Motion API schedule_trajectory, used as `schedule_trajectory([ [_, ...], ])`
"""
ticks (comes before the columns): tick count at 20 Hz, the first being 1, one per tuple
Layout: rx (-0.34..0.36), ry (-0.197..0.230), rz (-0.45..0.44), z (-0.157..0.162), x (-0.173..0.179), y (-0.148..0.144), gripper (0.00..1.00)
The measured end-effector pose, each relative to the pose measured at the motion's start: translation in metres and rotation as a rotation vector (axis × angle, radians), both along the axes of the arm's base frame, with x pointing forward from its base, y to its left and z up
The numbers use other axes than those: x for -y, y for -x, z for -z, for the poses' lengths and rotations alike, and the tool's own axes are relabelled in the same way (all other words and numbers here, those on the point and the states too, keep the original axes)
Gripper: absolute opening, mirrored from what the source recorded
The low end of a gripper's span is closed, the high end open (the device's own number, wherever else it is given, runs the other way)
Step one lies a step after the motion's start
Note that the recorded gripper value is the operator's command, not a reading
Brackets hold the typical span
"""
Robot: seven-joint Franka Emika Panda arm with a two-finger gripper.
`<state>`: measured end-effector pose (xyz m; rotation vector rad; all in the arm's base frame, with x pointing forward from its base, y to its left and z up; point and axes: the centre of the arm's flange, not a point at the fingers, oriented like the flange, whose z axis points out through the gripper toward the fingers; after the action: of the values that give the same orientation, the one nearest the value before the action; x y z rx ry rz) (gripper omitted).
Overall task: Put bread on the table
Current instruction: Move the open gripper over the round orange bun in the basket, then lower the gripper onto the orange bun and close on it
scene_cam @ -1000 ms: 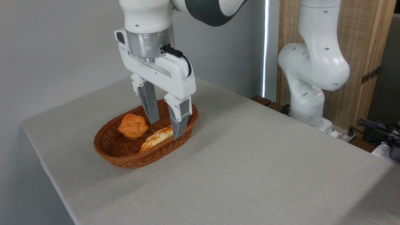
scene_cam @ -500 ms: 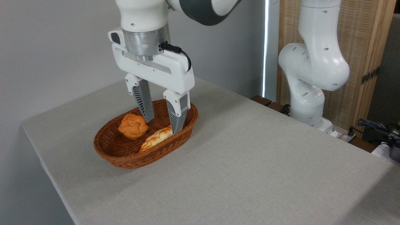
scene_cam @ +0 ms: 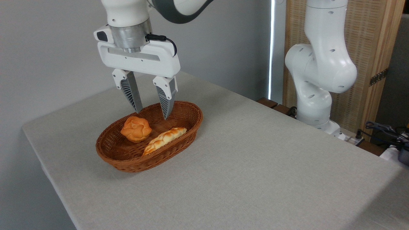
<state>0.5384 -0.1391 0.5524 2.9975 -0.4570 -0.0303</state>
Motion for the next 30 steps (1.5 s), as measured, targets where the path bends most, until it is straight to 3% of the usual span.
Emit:
schedule_trajectory([
  [3,-0.02,-0.007,-0.134,0.009,0.019,0.0,1.0],
  [7,0.01,0.009,-0.28,0.013,0.04,-0.006,1.0],
  [10,0.013,0.019,-0.341,0.027,0.065,-0.009,1.0],
  [19,-0.026,0.013,-0.319,0.063,0.112,-0.006,1.0],
  [30,-0.046,0.012,-0.287,0.099,0.137,-0.01,1.0],
])
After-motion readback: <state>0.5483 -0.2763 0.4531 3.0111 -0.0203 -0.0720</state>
